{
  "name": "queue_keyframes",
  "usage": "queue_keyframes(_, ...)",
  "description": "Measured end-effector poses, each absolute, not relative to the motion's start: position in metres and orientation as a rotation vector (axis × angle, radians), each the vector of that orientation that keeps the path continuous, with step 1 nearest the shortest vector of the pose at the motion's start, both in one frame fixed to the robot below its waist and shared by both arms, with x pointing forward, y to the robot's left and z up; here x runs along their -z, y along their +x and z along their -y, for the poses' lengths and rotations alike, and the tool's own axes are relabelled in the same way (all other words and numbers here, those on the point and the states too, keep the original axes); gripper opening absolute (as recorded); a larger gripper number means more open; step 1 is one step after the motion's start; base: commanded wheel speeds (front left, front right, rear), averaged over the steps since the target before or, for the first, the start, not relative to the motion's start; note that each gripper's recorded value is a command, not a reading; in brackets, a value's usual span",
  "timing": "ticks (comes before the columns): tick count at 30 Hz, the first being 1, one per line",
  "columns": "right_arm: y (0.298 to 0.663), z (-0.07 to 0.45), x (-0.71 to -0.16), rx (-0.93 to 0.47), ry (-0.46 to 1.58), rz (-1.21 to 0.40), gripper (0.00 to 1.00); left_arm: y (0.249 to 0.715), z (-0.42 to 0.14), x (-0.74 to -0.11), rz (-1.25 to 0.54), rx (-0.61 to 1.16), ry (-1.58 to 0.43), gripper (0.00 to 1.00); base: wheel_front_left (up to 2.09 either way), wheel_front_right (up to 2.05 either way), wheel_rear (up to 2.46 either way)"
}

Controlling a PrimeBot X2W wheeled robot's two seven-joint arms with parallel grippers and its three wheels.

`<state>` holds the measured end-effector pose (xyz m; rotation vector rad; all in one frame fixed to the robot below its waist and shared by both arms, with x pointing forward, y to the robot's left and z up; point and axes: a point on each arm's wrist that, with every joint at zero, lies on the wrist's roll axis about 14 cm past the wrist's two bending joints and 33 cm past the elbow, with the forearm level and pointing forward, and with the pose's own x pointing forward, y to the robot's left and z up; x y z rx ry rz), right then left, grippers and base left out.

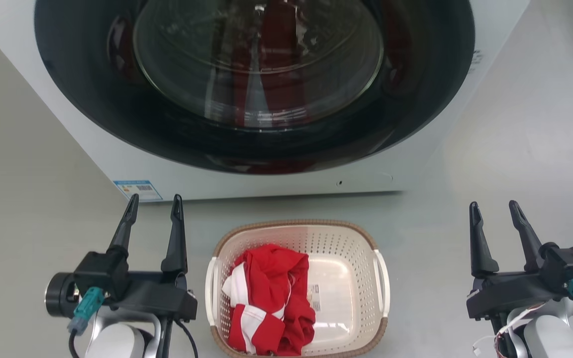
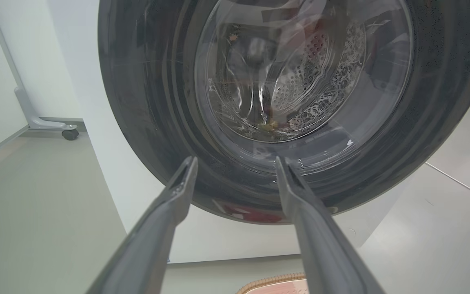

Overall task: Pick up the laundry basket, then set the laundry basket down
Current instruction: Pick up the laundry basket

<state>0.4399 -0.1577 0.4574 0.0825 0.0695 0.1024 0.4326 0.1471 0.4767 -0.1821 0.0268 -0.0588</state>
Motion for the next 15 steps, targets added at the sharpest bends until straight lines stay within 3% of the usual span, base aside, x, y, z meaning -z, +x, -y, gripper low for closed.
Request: queue_keyframes(15, 0.488, 0.146, -0.398, -0.138, 0.099, -0.183, 1.0, 0.478, -0.145, -0.411, -0.188, 0.041, -0.192, 1.0, 0.0, 0.0, 0.0)
